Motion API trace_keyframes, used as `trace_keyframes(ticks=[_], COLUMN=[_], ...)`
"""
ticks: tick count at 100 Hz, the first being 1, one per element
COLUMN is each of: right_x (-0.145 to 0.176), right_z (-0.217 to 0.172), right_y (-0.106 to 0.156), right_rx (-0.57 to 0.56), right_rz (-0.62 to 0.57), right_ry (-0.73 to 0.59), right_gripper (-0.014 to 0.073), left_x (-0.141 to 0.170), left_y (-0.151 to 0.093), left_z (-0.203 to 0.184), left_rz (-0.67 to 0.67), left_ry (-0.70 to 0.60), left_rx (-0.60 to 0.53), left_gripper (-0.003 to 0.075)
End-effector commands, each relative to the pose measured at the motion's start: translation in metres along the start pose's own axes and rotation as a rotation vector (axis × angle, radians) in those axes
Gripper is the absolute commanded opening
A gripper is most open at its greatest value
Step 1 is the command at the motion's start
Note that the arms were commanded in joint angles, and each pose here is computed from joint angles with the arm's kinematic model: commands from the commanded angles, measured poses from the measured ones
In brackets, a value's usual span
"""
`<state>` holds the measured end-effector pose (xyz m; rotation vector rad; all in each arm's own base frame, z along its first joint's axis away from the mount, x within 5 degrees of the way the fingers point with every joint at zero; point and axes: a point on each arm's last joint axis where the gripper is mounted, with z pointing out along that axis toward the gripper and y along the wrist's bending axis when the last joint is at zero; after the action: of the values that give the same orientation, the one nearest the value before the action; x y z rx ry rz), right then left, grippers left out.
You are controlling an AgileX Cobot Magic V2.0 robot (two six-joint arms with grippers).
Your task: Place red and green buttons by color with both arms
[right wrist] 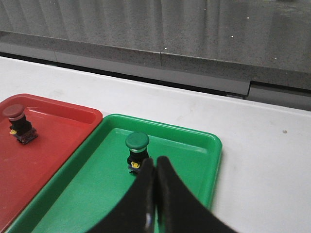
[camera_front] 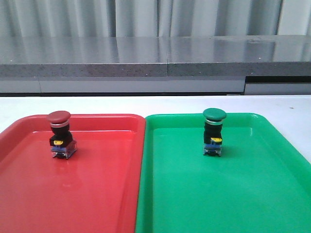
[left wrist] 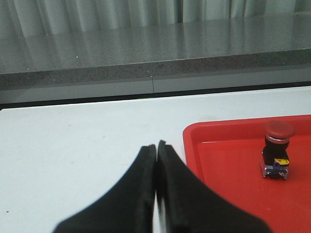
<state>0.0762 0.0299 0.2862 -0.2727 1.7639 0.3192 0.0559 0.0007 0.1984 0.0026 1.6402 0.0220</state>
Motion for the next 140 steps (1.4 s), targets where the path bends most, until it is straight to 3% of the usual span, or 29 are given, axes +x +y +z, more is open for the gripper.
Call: trace_keyframes(ticks=[1,38,83,102,140], right_x=[-0.015,-0.009,0.06,0.079,0.086], right_z=[-0.002,-0.001,-0.022,-0.015,-0.013], right_y=[0.0,-0.001,-0.015,-0.021,-0.024], right_rx=[0.002,0.017,0.209,0.275,0.322], right_rz=[-0.02,-0.061,-0.037,-0.006,-0.003], right_ry=[-0.087,-0.074,-0.259,-0.232,-0.242], right_gripper=[-0.006,-0.006,-0.006,-0.006,-0.006], left_x=[-0.001,-0.001,-0.001,-0.001,-0.001], left_y=[0.0,0.0,0.0,0.0,0.0], left_z=[-0.001,-0.001,-0.001,-0.001,-0.001], left_rz=[-0.008,-0.008,-0.008,-0.008,-0.008], left_ry=[-0.092,-0.092,-0.092,-0.09,-0.09], left_rx=[-0.002,-0.002,-0.002,-0.002,-0.002], left_gripper=[-0.0019,-0.0019,-0.0019,-0.0019,-0.0019])
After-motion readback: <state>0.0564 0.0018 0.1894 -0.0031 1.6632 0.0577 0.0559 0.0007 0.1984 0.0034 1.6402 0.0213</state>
